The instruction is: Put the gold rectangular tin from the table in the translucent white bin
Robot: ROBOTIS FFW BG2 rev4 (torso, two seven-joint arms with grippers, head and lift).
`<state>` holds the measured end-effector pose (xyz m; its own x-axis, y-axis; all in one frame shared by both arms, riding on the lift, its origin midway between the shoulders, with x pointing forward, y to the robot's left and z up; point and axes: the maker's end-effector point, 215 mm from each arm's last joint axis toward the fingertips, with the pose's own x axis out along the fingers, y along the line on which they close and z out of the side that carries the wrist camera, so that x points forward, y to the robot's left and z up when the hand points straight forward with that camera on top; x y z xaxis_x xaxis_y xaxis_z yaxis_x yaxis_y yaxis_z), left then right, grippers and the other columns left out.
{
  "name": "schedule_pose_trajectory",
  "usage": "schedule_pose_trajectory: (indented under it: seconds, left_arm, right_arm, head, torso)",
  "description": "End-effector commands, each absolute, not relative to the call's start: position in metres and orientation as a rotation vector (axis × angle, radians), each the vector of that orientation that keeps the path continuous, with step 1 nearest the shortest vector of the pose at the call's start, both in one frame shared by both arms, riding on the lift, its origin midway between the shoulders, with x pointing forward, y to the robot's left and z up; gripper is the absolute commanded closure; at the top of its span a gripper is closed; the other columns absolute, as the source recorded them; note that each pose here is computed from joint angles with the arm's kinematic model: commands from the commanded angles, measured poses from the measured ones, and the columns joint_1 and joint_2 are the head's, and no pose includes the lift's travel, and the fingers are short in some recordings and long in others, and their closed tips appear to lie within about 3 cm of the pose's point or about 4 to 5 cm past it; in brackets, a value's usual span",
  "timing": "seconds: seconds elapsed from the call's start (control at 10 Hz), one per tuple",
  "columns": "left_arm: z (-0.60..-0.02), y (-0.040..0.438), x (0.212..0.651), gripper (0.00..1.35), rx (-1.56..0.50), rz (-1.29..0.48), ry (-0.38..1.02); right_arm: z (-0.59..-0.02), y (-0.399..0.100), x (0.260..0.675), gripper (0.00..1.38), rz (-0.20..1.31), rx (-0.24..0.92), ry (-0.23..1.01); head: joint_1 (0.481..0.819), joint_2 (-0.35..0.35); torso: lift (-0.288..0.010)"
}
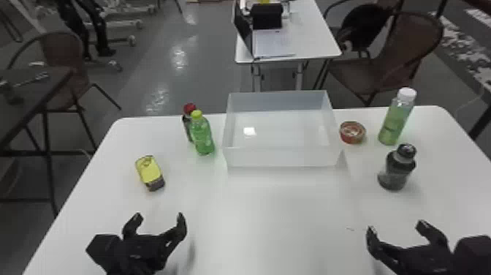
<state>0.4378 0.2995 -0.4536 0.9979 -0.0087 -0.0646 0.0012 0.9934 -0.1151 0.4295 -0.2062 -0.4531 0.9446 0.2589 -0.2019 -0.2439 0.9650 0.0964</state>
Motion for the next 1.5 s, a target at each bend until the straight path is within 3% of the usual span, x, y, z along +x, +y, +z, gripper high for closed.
schedule_pose_trajectory:
  seconds: [0.0,0.7,1.4]
  left_arm:
    - [-0.456,0.298,0.439,0.11,-0.119,-0.002,0.073]
    - [-0.462,0.299,0.446,0.11,-0.106,0.032,0.097]
    - [-0.472,0.318,0.501,0.11,-0.126,0.125,0.143]
  right_arm:
    - [-0.452,-0.206,0.43,0.09,0.257,0.07,0.214]
    - [-0.453,-0.203,0.43,0.09,0.261,0.077,0.215]
    - [-0.453,-0.202,0.43,0.09,0.262,0.083,0.214]
  head:
    - [0.695,0.121]
    - [0.695,0.123]
    - [0.695,0.139]
  torso:
    - [-0.091]
    - [-0.091]
    - [-0.091]
